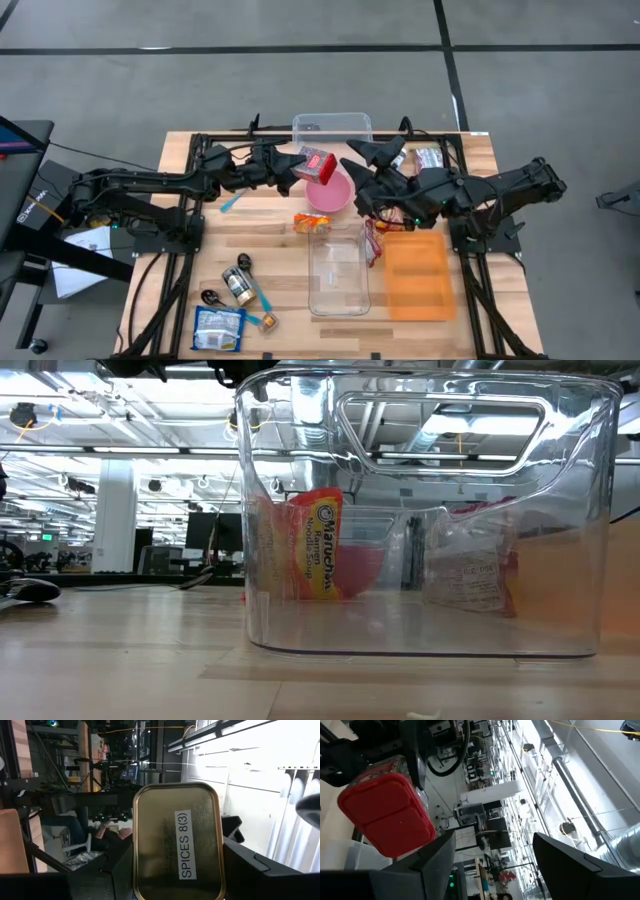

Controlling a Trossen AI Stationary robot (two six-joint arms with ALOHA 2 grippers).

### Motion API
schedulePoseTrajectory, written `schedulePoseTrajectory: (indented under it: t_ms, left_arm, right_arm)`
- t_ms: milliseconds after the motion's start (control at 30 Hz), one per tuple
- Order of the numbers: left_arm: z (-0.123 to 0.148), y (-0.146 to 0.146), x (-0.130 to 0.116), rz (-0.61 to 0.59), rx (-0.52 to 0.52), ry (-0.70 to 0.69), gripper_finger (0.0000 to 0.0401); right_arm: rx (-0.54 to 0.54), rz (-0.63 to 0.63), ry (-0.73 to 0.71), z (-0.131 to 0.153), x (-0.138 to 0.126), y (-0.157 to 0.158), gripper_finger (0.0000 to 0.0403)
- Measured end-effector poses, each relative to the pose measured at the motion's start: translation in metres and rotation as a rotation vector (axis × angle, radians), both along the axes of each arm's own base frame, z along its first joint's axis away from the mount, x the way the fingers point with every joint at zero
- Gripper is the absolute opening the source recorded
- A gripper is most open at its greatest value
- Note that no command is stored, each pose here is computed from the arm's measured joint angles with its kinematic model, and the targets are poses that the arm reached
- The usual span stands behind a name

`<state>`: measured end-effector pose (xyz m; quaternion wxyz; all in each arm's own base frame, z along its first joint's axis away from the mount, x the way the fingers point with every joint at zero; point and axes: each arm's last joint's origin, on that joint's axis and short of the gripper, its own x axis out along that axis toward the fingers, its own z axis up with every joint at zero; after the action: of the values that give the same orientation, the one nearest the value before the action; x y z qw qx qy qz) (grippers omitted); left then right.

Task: Pick & Place Food Item
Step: Put the red seasoning can into the orange bin

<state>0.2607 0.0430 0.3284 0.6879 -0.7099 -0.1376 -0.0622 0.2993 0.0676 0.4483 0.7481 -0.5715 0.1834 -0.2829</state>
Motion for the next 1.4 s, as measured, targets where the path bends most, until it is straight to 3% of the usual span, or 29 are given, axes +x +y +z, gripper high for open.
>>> schedulePoseTrajectory:
  t_ms: [367,533,767,1067,1400]
  left_arm:
    - [-0.002,0.000,0.001,0.002,0.002,0.022,0.0210]
    - [-0.002,0.000,0.001,0.005,0.001,0.025,0.0210]
    - [-0.002,0.000,0.001,0.008,-0.001,0.025,0.0210]
    - [-0.002,0.002,0.000,0.016,-0.001,0.025,0.0210]
    - [-0.002,0.006,0.000,0.030,-0.001,0.024,0.0210]
  right_arm:
    - [0.035,-0.009,-0.062,0.004,-0.001,0.000,0.0261]
    - [0.057,-0.009,-0.119,0.021,-0.006,-0.002,0.0261]
    - [0.151,-0.025,-0.199,0.040,-0.014,-0.005,0.0261]
    - [0.269,-0.042,-0.199,0.040,-0.017,-0.011,0.0261]
    - [0.305,-0.161,-0.279,0.049,-0.021,-0.021,0.0261]
